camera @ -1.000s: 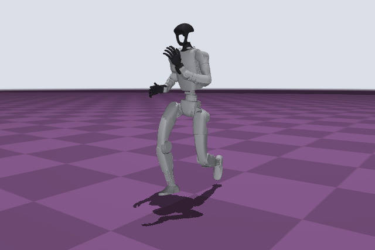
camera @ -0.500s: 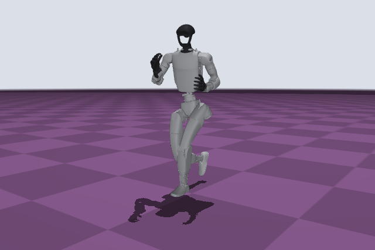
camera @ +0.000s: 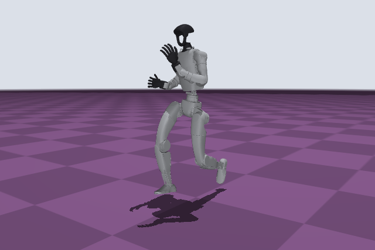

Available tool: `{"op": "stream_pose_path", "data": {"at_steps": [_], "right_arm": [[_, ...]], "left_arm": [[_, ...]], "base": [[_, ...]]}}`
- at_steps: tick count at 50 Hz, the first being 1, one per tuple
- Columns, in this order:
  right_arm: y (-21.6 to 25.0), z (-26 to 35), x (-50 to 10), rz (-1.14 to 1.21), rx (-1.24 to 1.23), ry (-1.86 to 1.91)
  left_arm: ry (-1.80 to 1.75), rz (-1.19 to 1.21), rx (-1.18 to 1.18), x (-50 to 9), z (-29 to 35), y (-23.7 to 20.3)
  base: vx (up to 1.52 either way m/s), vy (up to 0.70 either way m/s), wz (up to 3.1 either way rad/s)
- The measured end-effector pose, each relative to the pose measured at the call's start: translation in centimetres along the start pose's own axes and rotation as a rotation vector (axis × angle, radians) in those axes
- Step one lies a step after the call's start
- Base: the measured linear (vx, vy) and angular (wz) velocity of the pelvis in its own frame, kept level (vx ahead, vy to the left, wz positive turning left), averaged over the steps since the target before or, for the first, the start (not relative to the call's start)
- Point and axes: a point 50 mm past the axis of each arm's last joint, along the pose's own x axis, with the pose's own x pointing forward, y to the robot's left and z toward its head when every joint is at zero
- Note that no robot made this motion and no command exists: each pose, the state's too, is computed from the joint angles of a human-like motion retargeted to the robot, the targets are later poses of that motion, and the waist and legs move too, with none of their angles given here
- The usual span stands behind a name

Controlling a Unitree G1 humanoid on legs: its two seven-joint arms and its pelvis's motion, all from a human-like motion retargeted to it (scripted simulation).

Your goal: Run

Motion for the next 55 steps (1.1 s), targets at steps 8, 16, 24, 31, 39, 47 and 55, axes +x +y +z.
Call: {"op": "stream_pose_path", "data": {"at_steps": [8,16,24,31,39,47,55], "right_arm": [[-1.2,5.8,6.5,-0.173,-0.078,-0.391],[-1.4,12.7,9.9,-0.228,-0.131,-0.774],[0.3,11.4,8.7,-0.047,-0.063,-0.704],[1.8,5.5,6.7,0.085,-0.125,-0.392],[1.7,2.7,4.0,0.111,-0.090,-0.213],[1.3,4.6,3.8,0.083,0.054,-0.261],[0.3,8.6,6.2,-0.002,0.017,-0.494]], "left_arm": [[0.585,0.096,0.132,-8.9,-5.3,2.5],[0.708,0.185,0.169,-12.2,-2.9,6.1],[0.607,0.157,0.091,-10.7,-1.0,6.0],[0.248,0.116,0.108,-4.5,0.3,4.1],[-0.104,0.140,0.097,2.0,1.3,1.6],[0.049,-0.002,-0.029,-0.6,-0.1,0.3],[0.412,-0.053,-0.032,-5.7,-2.8,0.8]], "base": [[-0.01,-0.07,-0.31],[-0.01,0.01,0.24],[0.00,0.07,0.40],[-0.01,0.01,0.07],[-0.01,0.03,-0.36],[0.03,-0.05,-0.49],[0.00,-0.06,-0.28]]}}
